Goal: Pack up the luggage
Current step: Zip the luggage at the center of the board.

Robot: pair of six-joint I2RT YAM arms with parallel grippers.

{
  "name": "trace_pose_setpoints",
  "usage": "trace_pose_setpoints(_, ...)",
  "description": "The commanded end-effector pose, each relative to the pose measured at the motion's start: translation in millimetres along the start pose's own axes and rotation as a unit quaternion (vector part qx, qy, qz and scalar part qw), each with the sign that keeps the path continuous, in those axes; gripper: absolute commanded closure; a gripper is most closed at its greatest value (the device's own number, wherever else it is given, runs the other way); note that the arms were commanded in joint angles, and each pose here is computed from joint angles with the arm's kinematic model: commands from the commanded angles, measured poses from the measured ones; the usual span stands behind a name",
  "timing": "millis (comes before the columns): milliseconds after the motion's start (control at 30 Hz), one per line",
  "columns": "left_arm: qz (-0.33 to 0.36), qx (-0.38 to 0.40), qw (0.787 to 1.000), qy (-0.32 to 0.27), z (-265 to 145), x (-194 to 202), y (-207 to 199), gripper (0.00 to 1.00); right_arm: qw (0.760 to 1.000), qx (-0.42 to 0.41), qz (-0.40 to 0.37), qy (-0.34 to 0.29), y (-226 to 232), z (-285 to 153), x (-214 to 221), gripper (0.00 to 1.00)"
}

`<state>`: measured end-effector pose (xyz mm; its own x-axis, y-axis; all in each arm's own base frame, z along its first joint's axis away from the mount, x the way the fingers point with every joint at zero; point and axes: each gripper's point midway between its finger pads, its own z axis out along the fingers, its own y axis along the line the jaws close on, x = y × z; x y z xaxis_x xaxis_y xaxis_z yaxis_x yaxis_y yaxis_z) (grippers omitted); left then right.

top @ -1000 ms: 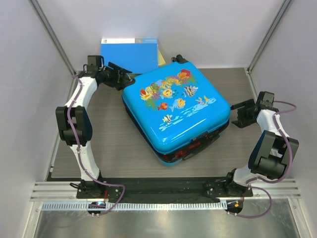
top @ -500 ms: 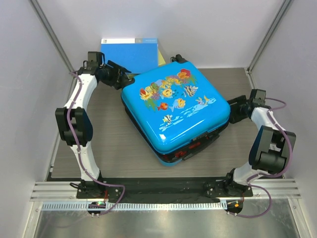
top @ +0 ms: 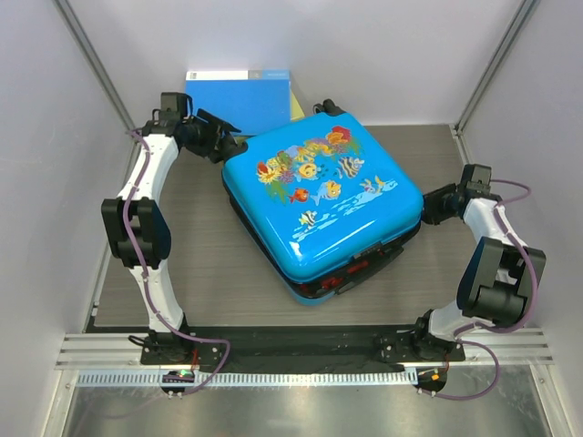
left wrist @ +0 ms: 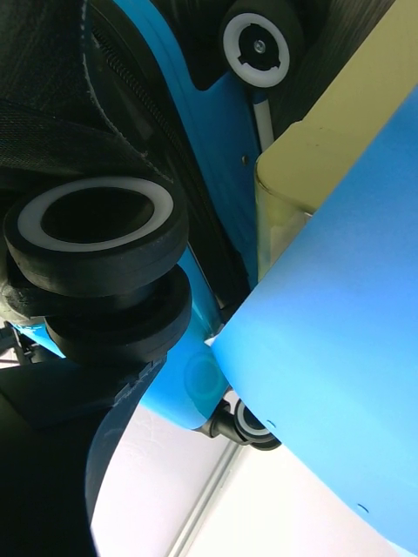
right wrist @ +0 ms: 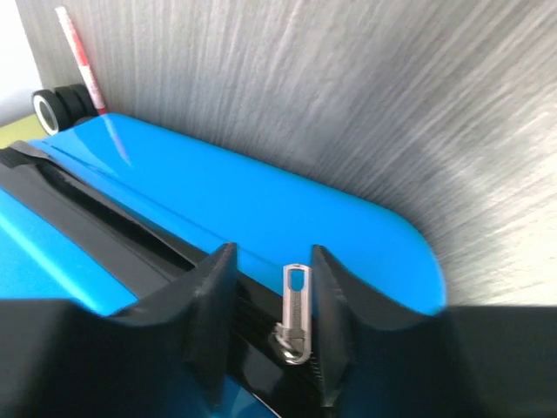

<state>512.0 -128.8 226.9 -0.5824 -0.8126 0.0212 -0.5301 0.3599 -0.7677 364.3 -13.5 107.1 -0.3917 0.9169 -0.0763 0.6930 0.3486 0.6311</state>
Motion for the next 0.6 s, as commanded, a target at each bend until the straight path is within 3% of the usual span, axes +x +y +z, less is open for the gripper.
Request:
trace_pose_setpoints(0, 0.051, 0.113, 0.991, -0.046, -44.5, -11.3, -73.0, 1.0, 0.999, -0.023, -0.013, 0.018, 12.0, -17.4, 15.8, 0.67)
trace_pose_setpoints(33, 0.051, 0.114, 0.991, -0.047, -44.9, -11.7, -73.8, 1.0, 1.0, -0.02, -0.011, 0.02, 9.7, -17.4, 16.7, 0.79)
trace_pose_setpoints(133, 0.048, 0.114, 0.991, -0.054, -47.9, -12.5, -74.9, 1.0, 1.0, -0.016, -0.014, 0.023, 4.3, -17.7, 20.2, 0.99)
trace_pose_setpoints(333, 0.003, 0.087, 0.994, -0.062, -50.3, -13.0, -63.6, 1.0, 0.999, 0.015, -0.038, 0.009, -7.6, -28.2, 14.5, 0.99)
trace_pose_setpoints(567, -0.011, 0.065, 0.989, -0.134, -66.4, -27.6, -53.2, 1.0, 0.996, 0.061, -0.059, -0.024, -30.8, -45.3, 3.8, 0.99)
